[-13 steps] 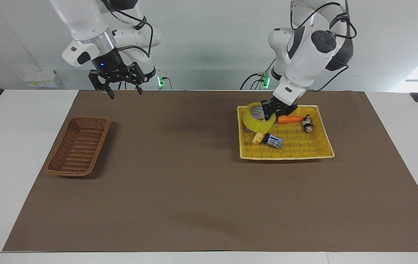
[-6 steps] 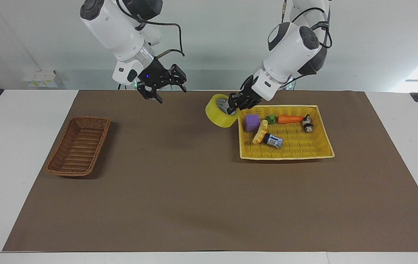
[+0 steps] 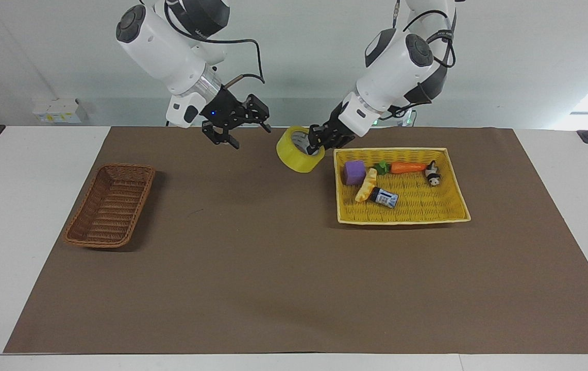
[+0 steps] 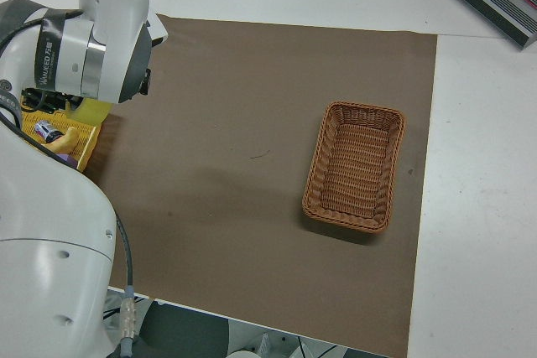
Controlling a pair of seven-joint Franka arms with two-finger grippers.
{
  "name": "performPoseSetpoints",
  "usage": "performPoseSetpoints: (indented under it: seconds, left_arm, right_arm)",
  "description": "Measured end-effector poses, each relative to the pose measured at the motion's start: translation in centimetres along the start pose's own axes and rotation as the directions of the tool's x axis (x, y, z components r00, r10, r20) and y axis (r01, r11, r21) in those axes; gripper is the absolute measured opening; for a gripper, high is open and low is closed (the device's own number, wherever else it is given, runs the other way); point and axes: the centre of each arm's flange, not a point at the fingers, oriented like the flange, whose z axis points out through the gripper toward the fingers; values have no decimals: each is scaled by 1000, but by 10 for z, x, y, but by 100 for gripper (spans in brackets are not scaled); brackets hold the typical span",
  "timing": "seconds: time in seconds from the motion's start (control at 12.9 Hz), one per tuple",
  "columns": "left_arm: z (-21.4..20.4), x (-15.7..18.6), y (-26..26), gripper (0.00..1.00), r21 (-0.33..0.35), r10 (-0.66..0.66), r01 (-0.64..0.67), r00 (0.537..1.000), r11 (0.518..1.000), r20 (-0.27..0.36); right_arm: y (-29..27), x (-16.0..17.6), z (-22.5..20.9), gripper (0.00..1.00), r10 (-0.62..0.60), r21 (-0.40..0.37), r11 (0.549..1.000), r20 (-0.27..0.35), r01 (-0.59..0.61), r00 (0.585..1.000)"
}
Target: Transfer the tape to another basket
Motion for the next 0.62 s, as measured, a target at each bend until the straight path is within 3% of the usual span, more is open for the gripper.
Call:
performPoseSetpoints:
  seconds: [0.31, 0.62]
  left_arm:
    - [0, -2, 5, 26, -29, -1, 1, 1000, 1000, -10]
    - [5, -2, 9, 26, -47, -3, 3, 1000, 999, -17]
  right_arm:
    - [16, -2, 2, 100, -64, 1, 998, 17, 64, 998]
    - [12, -4, -4, 53, -59, 14, 998, 7, 59, 998]
